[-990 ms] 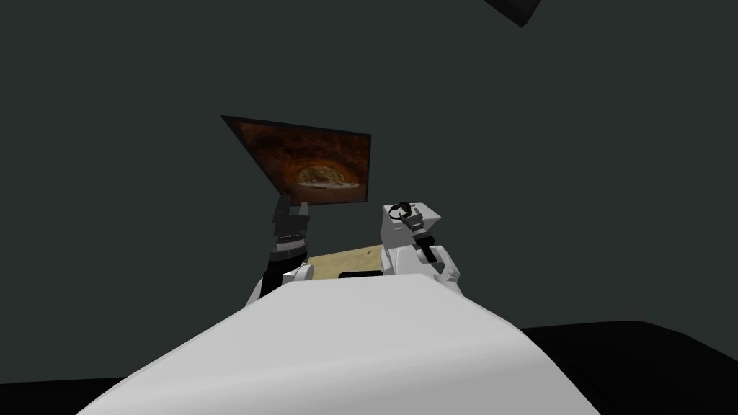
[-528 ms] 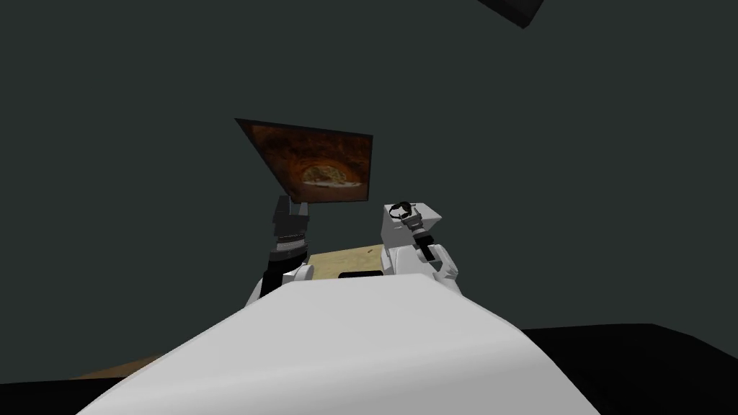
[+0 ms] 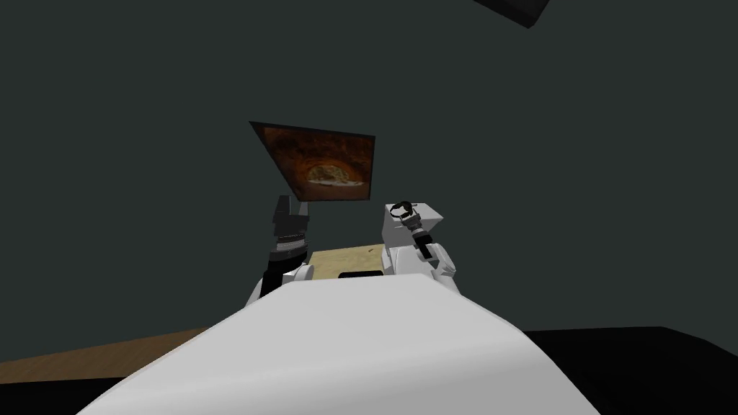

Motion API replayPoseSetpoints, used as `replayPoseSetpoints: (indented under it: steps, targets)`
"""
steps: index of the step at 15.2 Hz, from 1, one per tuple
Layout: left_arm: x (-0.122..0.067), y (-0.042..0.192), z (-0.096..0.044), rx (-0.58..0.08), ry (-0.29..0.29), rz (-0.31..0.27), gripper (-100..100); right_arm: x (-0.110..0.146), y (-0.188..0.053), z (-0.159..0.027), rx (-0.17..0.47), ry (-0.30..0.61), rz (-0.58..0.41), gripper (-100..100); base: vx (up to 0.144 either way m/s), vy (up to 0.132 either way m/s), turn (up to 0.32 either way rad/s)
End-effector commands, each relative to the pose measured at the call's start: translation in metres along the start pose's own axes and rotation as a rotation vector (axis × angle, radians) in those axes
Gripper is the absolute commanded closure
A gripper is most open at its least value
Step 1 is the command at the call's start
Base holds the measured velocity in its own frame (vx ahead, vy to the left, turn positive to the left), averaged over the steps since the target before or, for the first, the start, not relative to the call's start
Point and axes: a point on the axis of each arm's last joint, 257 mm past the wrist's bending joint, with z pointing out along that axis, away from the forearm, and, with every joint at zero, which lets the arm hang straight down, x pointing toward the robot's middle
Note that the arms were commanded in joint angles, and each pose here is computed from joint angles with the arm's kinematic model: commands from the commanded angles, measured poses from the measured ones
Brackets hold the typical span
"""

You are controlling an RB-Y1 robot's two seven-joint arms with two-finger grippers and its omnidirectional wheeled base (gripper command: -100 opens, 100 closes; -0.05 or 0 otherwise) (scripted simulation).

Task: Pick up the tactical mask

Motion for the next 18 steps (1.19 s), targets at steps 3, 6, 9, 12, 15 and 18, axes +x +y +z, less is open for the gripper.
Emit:
replayPoseSetpoints:
  steps: [3,6,9,12,15,18]
  targets:
    - [0.000,0.000,0.000,0.000,0.000,0.000,0,0.011,0.003,0.002,-0.012,0.025,-0.117,-100,-0.044,-0.017,0.070]
    - [0.000,0.000,0.000,0.000,0.000,0.000,0,0.026,0.009,0.005,-0.032,0.058,-0.238,-100,-0.035,-0.014,0.075]
    - [0.000,0.000,0.000,0.000,0.000,0.000,0,0.032,0.011,0.007,-0.043,0.072,-0.319,-100,-0.034,-0.014,0.049]
    - [0.000,0.000,0.000,0.000,0.000,0.000,0,0.038,0.014,0.008,-0.053,0.084,-0.385,-100,-0.033,-0.011,0.073]
    - [0.000,0.000,0.000,0.000,0.000,0.000,0,0.049,0.019,0.010,-0.073,0.106,-0.480,-100,-0.030,-0.013,0.065]
    - [0.000,0.000,0.000,0.000,0.000,0.000,0,0.053,0.021,0.011,-0.082,0.114,-0.535,-100,-0.021,-0.011,0.058]
